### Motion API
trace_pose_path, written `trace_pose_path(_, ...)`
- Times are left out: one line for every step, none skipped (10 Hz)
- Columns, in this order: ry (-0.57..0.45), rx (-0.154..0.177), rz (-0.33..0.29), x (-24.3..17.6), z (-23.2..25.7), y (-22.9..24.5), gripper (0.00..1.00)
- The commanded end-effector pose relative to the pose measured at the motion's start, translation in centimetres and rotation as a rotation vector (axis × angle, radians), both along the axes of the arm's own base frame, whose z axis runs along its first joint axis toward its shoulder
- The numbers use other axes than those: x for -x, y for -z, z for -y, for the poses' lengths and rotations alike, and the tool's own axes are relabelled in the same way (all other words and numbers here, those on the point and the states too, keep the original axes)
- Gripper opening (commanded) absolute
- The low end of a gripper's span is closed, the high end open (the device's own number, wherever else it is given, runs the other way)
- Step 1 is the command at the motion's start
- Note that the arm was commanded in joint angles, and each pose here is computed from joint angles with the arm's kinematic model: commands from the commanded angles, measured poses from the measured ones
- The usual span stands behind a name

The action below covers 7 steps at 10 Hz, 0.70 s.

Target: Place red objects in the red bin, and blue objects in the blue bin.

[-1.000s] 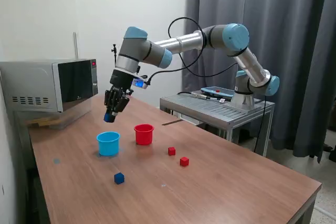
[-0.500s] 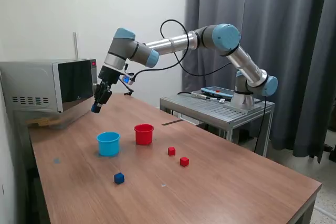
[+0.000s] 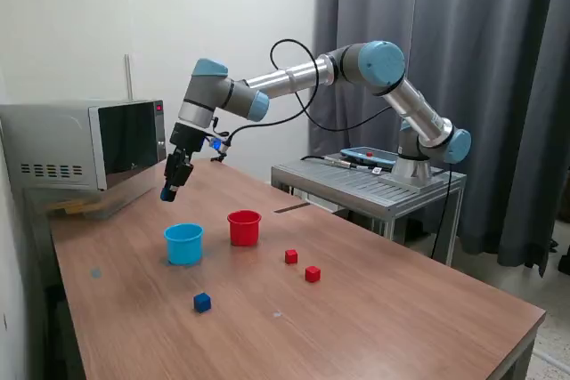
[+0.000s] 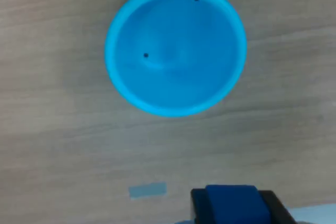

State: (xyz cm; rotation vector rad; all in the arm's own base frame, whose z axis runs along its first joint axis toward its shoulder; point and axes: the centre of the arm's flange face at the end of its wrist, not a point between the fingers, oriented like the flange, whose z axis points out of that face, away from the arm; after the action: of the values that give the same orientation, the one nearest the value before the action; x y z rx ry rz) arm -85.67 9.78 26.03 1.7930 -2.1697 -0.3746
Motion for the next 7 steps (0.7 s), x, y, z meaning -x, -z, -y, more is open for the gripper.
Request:
trace_pose_path(0.000,0.027,0.013,0.0,0.1,1.4,0.00)
trace_pose_path(-0.001,0.030,0.023,0.1,0.2,2.3,0.00)
trace_pose_path(0.000,0.033,0.031,0.2,0.0,2.9,0.00)
trace_pose_path(-0.001,0.033,0.034,0.2,0.2,3.1,0.00)
trace_pose_path(-0.001,0.034,0.035,0.2,0.2,3.3,0.00)
trace_pose_path(-0.001,0.034,0.035,0.2,0.2,3.3,0.00)
trace_pose_path(-0.001,0.035,0.038,0.1,0.2,3.4,0.00)
